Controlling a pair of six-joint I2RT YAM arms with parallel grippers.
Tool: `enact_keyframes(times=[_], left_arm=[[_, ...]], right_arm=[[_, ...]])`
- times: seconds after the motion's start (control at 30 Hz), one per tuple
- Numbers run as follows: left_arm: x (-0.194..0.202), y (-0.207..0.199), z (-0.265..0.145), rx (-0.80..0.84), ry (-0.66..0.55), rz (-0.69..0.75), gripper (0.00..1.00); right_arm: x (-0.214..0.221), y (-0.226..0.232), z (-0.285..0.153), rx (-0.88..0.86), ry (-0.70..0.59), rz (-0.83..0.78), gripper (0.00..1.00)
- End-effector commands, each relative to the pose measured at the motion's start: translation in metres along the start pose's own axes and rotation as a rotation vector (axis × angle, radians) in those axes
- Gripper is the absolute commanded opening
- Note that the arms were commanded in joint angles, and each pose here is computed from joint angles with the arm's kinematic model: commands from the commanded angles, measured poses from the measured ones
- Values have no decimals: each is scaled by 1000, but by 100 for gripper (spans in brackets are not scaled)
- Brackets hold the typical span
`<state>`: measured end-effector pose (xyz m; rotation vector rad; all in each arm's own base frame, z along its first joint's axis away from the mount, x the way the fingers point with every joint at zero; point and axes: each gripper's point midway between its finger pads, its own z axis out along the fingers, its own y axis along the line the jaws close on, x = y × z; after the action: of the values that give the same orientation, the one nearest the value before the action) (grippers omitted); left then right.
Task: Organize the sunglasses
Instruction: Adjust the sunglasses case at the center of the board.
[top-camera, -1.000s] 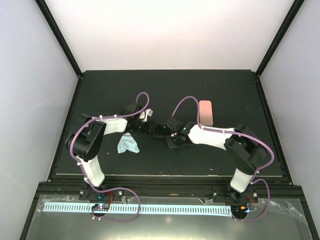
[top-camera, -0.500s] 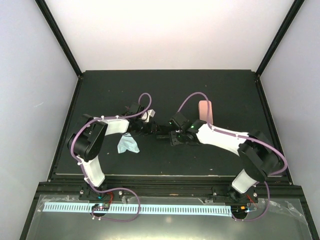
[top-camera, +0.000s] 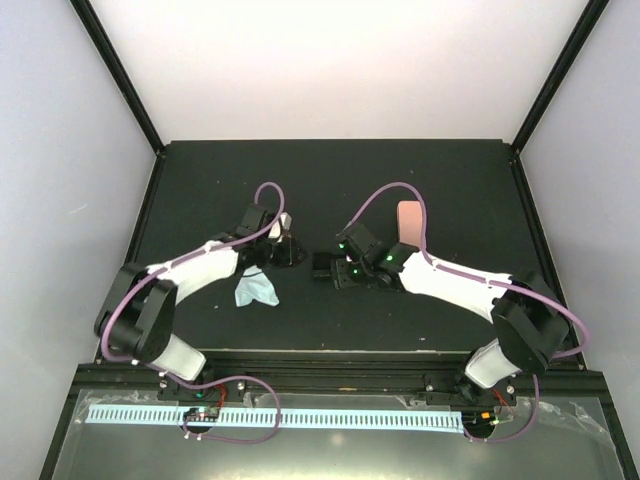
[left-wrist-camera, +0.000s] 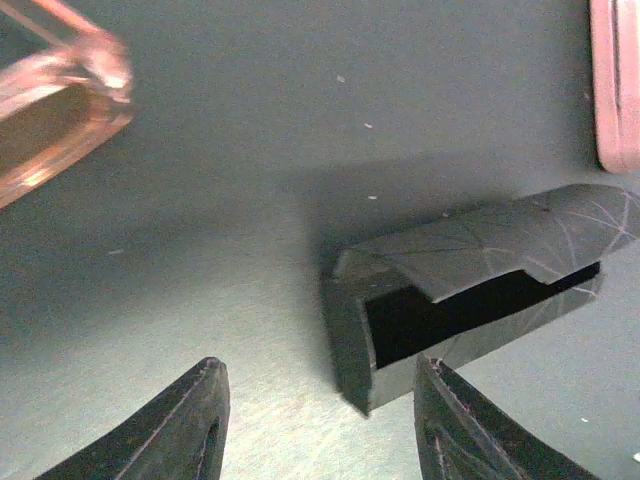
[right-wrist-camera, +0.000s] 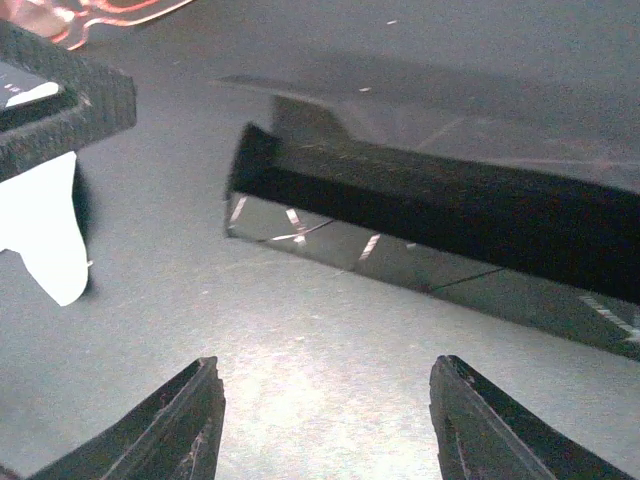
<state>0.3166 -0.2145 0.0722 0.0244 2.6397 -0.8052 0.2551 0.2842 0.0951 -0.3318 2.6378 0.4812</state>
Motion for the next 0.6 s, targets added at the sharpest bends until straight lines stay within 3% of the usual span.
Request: enact_keyframes(times=[0.0,0.17,0.37,0.57], left_arm=[[8,40,-32,-212,-68,-52,51],[32,88,-64,-393,-91,-136,52],[60,107,-77,-419,-78,-188,53],[59,103,-79,-385,-93,-193,55]], right_arm=[[1,25,6,-46,-16,-22,58],[16,32,26,-29,36,-42,57],[29,22,44,28,86,-19,55],[20,3,61,143,76,-22,56]])
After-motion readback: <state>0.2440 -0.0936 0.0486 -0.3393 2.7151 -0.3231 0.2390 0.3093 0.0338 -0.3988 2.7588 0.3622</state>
